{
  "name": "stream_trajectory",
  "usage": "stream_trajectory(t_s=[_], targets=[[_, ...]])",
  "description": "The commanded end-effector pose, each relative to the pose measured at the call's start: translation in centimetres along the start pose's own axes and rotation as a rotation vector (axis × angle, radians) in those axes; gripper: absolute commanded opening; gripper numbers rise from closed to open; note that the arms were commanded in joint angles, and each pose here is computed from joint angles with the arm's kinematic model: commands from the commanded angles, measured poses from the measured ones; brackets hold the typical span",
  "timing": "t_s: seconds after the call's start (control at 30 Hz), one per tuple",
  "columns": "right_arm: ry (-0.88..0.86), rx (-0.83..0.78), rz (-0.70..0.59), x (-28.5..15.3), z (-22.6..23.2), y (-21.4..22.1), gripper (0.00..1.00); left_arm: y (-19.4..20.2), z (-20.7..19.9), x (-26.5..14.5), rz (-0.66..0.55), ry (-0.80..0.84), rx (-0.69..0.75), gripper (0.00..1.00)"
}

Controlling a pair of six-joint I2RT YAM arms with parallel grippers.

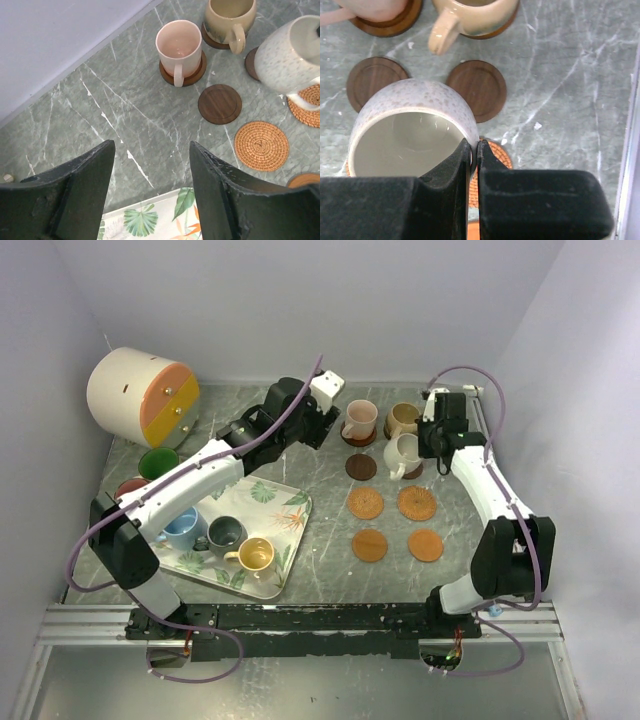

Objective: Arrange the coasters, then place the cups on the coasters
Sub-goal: Place the cup on the coaster.

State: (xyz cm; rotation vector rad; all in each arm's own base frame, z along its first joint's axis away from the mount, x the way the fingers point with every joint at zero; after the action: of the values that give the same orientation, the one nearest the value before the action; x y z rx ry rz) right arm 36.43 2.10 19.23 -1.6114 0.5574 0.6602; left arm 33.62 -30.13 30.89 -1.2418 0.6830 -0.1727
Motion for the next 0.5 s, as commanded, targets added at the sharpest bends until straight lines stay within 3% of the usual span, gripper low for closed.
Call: stream_trajectory(t_s=[0.0,0.17,0.47], targets=[[0.061,-0.016,-0.058,-1.0,-2.3,-1.5,0.00,-1.3,0.6,-1.1,-0.056,0.025,0.057,0.77],[0.067,-0.017,0.023,1.0,-3.2,-1.1,0.00,-1.3,0.6,-1.3,-0.061,0.033,0.075,0.99],[0.067,-0.006,0.093,4.4,-3.8,-1.5,0.00,-0.7,0.9,-2.2,-0.062,0.034,0.121,1.00]])
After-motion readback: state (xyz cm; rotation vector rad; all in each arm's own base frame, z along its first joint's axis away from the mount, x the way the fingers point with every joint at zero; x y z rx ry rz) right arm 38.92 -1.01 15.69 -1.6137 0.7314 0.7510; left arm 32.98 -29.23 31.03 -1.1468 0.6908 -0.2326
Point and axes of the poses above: each gripper's point midway between its finger pads, its own x axis out along the fingers, its own z axis along the line the jaws close on, y = z × x, the point moved 5 cm from there along -x, back along the fingers, and after that the axes turned 2 degrees about -x, right-handed, at the moved point
